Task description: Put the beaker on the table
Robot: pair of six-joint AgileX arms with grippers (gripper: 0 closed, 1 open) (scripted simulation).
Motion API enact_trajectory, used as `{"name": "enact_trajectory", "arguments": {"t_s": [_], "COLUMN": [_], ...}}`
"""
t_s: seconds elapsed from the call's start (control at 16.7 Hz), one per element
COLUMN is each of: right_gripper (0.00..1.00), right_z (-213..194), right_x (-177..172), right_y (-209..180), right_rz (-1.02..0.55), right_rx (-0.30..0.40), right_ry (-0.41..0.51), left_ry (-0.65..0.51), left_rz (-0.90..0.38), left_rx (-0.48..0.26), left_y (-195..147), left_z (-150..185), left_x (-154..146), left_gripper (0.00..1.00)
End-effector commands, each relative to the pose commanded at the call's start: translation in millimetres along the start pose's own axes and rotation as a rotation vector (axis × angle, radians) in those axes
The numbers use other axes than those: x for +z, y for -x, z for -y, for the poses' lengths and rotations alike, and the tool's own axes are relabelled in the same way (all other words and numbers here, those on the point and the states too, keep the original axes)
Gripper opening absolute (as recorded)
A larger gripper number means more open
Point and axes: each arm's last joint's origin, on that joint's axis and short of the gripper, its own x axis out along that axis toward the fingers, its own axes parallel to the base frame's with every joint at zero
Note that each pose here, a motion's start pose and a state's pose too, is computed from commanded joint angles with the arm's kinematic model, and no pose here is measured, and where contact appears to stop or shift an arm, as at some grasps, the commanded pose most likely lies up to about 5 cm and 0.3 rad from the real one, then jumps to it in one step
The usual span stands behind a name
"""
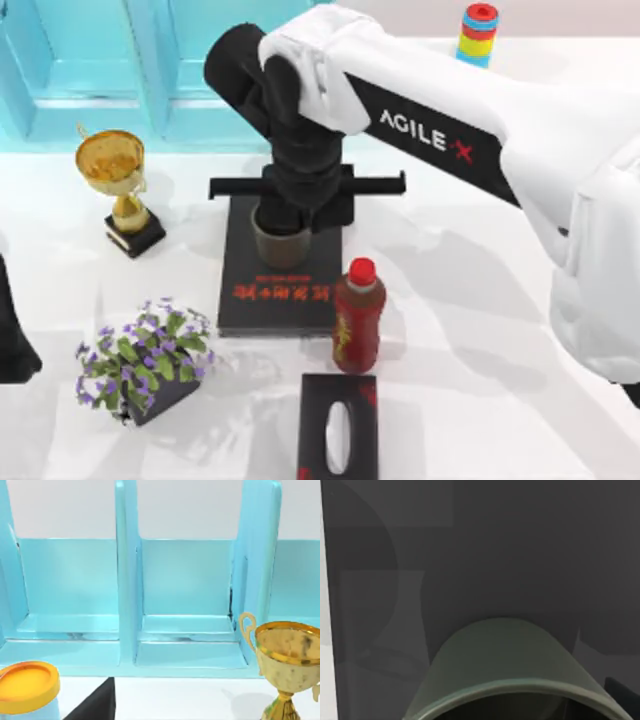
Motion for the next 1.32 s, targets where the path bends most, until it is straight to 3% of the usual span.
{"name": "enact_trajectory", "arguments": {"t_s": [0.48,0.9,1.32], "right_gripper": [0.0,0.0,0.0], "right_z": [-2,-2,-1], "right_x": [-1,9,9], "right_y": [2,46,52], "right_rz": [-0.004,0.008,0.004], "right_rx": [-0.001,0.009,0.006], "right_ry": [0.005,0.0,0.001], "left_ry": [0.0,0.0,0.0], "left_rz": [0.0,0.0,0.0], "left_rx": [0.0,0.0,0.0], "left_y": [0,0,0], "left_z": [0,0,0], "left_x": [0,0,0], "left_gripper": [1.0,1.0,1.0]}}
